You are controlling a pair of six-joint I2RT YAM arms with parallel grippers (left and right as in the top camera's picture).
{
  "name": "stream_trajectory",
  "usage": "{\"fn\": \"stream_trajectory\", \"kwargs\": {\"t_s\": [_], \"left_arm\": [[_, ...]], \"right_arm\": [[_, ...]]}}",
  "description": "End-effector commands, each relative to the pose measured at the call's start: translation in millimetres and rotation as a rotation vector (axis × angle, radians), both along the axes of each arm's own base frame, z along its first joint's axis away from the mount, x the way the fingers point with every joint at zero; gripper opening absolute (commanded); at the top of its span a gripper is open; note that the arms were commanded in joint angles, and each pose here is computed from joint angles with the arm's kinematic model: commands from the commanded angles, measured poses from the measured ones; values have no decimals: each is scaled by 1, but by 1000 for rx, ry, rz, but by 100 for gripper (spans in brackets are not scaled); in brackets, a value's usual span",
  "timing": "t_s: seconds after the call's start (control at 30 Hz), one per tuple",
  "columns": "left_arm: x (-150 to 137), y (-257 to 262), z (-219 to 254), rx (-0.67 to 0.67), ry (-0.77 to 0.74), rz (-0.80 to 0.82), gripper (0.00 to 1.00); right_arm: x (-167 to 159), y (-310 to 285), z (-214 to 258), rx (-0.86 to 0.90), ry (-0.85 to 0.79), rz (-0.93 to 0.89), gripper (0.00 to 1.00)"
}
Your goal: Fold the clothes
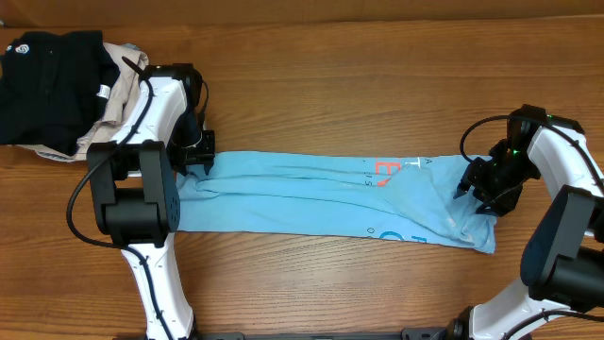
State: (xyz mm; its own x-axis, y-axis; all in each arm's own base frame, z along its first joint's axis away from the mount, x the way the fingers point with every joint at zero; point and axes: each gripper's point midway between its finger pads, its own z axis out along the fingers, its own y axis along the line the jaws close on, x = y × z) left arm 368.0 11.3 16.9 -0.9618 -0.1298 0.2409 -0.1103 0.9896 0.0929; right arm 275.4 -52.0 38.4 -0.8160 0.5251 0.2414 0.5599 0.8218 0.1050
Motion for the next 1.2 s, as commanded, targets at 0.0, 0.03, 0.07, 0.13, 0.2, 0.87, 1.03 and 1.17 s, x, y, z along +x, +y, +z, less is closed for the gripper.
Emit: {"fn": "stream_trajectory", "kwargs": {"t_s": [0.0, 0.03, 0.07, 0.13, 0.2, 0.87, 1.03, 1.17], "left_arm": [[6, -1, 5, -9, -45, 2, 54], [8, -1, 5, -12, -55, 3, 57], [10, -2, 4, -16, -62, 5, 61], [12, -5, 6, -52, -69, -15, 72], [13, -9, 11, -106, -68, -41, 89], [1, -5, 144, -186, -351, -69, 100], [-18, 13, 92, -195, -269, 10, 100], [-35, 21, 56, -226, -231, 34, 100]], "right_arm": [[5, 0, 8, -4, -25, -32, 57], [8, 1, 10, 4, -37, -34, 57], [13, 2, 13, 14, -50, -35, 57], [22, 3, 23, 30, -82, -22, 58], [32, 3, 39, 34, -122, -8, 58], [27, 22, 163, -21, -370, 82, 72], [28, 32, 162, -15, -370, 117, 72], [31, 37, 163, -14, -379, 135, 72]]}}
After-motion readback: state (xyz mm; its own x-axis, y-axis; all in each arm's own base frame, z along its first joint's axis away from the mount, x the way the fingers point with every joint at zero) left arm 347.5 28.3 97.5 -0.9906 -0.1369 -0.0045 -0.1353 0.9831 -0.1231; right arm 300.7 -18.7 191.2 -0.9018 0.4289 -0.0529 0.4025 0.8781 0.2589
